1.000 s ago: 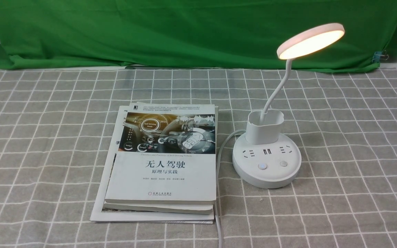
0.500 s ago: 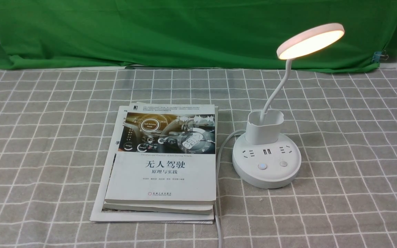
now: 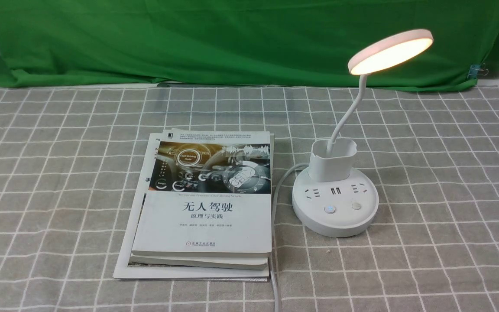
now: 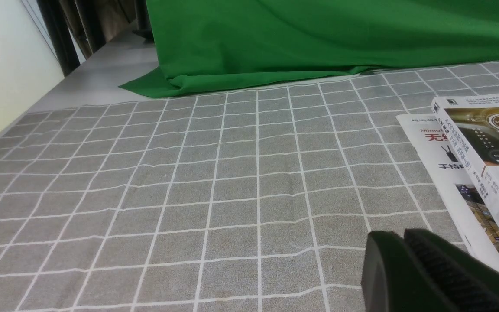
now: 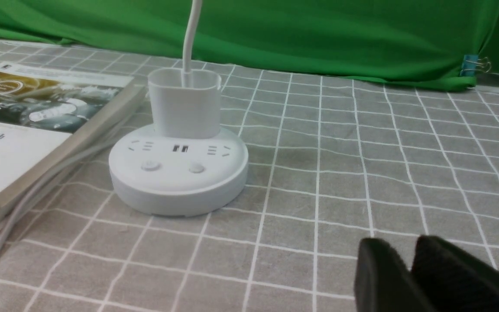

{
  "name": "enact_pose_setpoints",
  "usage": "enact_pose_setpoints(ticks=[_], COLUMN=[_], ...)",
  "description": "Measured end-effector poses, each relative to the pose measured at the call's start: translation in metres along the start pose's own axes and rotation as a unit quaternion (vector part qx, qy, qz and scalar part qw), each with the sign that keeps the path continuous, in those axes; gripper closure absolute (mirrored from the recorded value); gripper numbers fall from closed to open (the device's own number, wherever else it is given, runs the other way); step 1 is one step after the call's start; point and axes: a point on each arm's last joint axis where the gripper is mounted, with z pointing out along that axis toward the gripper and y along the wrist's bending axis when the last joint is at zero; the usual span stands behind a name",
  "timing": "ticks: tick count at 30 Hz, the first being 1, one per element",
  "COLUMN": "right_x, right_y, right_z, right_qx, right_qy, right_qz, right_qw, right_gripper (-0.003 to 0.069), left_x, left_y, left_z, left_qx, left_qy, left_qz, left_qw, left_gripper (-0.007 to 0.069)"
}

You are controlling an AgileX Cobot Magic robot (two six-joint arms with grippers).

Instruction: Turn on the desk lamp on the grey coffee tablecloth with your hand.

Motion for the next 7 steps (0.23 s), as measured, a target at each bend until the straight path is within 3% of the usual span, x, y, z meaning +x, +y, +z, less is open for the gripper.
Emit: enact_pose_setpoints(ticks=[7], right_x=[0.0], right_y=[0.0], right_z=[0.0], right_qx=[0.0], right_qy=[0.0], right_qz=[0.0], right_qw=[1.0], right_gripper=[0.0467], left_x=[0.0], left_y=[0.0], left_z=[0.0], left_qx=[0.0], left_qy=[0.0], left_qz=[0.0], left_qw=[1.0], left_gripper=[0.0606])
